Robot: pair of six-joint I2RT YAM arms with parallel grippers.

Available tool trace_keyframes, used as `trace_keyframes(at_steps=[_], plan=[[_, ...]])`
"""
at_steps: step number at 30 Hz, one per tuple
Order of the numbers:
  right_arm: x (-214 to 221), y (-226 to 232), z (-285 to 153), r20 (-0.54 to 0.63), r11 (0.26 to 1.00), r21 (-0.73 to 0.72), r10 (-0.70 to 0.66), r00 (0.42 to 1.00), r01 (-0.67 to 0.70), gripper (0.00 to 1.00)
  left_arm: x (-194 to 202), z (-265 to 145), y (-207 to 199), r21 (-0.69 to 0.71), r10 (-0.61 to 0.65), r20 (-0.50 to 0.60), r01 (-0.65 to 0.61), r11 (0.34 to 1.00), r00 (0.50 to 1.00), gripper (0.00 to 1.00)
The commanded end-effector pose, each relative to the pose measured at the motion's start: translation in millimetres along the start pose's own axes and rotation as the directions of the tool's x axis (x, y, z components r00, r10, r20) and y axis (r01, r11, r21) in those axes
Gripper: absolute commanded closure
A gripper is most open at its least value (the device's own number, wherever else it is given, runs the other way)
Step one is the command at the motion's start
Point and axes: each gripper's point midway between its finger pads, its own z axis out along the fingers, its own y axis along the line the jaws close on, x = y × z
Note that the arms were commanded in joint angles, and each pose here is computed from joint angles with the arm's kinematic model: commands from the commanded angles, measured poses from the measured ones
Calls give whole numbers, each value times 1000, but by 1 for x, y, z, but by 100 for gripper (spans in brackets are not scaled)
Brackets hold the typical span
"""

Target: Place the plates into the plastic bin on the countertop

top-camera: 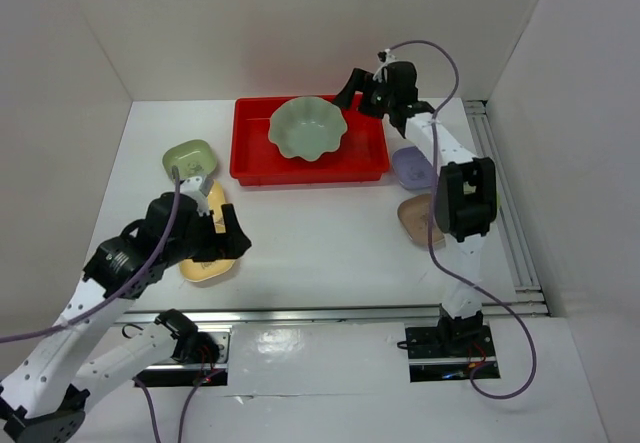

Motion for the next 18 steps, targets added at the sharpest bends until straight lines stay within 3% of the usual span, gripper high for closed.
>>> trace_keyframes(at_steps=[1,3,5,6,8,9,18], plan=[[-47,72,-72,122,989,-6,-148,981,149,0,-12,18,3,-97,-101,1,101,990,995,0],[-55,94,-110,164,984,-20,-174,971,180,0,-6,30,7,-143,-131,-37,125,982,991,0],[-12,89,-127,101,984,-37,-170,980,175,0,-3,48,14,-206,-168,-46,155,966,985,0],[-25,123,-162,199,970,-98,-198,960,221,0,-6,53,15,-225,-188,-28,177,958,982,0],[20,123,-178,157,969,-131,-190,969,211,0,-8,64,18,-262,-217,-15,206,943,976,0],[19,143,-204,204,959,-166,-195,959,230,0,-7,69,18,-266,-230,-16,218,939,973,0],[60,194,-276,237,921,-261,-231,944,290,0,13,120,34,-347,-251,-55,217,912,966,6]])
